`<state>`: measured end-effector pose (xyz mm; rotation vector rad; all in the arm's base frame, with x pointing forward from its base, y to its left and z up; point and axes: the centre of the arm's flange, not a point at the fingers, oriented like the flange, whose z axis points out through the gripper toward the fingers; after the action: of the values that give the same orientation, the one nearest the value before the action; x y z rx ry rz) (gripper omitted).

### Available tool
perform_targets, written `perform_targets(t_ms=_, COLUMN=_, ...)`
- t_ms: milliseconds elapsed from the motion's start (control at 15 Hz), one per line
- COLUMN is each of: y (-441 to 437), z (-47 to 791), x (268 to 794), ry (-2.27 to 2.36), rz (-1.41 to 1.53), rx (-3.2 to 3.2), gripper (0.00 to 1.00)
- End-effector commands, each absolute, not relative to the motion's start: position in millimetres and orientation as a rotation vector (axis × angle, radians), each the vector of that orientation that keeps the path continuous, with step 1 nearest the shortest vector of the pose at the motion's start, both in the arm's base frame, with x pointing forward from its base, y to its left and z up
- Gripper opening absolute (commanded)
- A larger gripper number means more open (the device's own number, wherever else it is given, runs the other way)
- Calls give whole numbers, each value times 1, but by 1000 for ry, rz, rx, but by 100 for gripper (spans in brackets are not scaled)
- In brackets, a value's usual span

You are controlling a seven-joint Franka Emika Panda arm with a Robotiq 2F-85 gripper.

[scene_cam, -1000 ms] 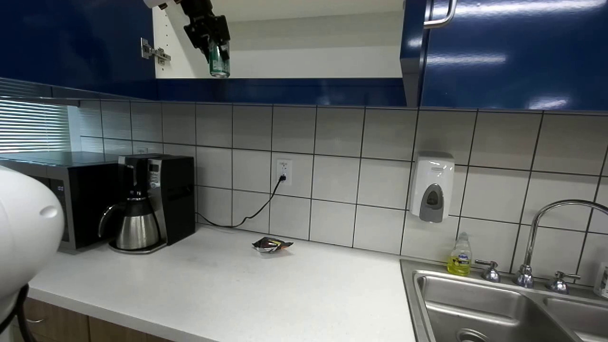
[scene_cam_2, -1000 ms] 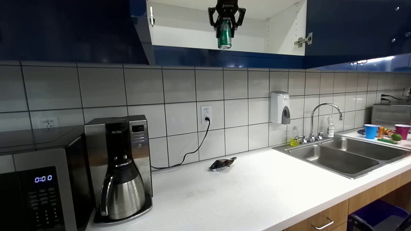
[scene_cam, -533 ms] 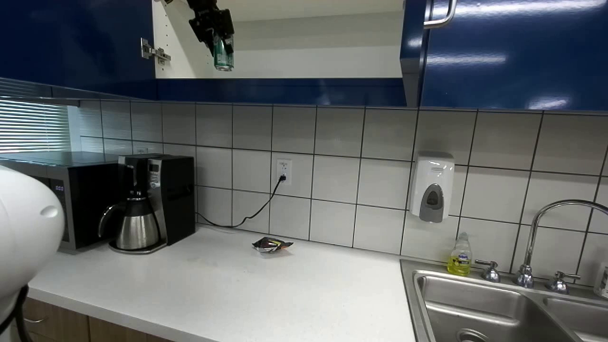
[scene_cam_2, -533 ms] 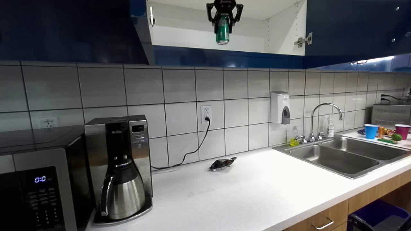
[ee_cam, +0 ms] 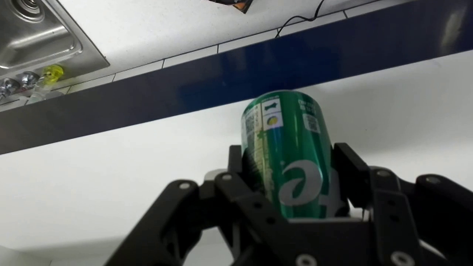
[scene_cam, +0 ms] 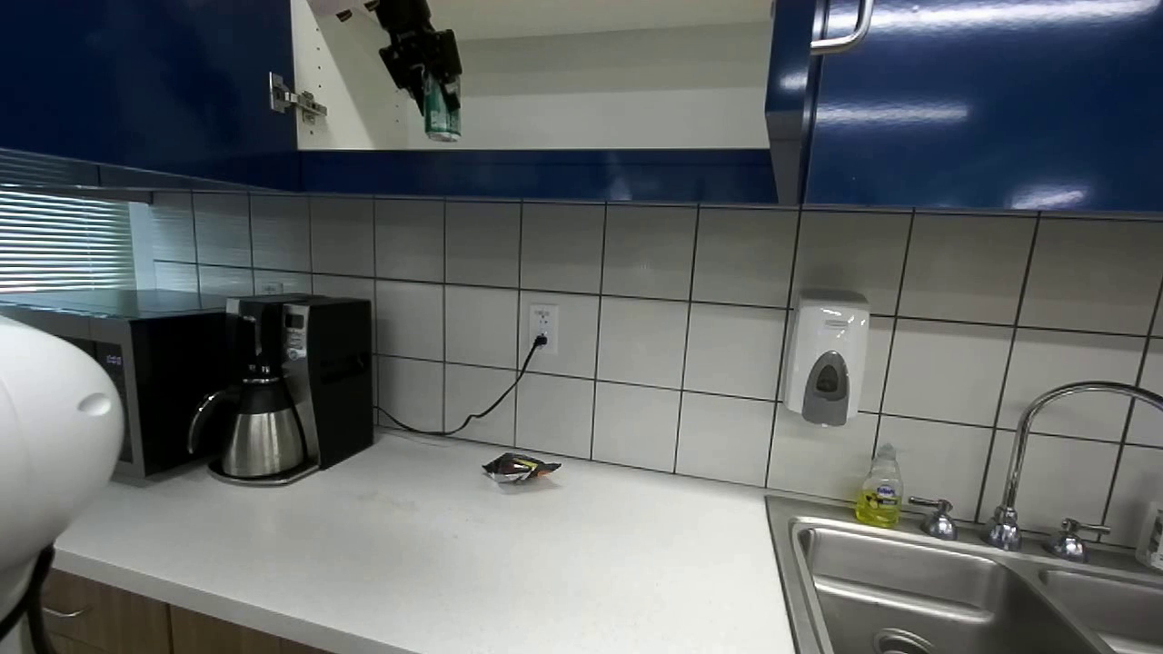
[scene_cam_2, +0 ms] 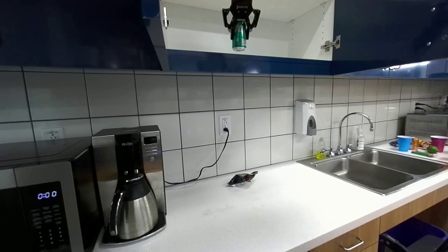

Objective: Put the green can in the open upper cabinet.

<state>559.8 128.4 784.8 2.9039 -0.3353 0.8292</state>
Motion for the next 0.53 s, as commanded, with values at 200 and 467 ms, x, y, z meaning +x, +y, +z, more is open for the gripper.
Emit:
perform_targets(t_ms=200, y=127, z=798, x=591, ry=-376, rz=802, rx=2906, gripper=38)
perform_targets(t_ms=467, y=125, z=791, x=604, ry=-394, rz=785, rx=2911, gripper=38)
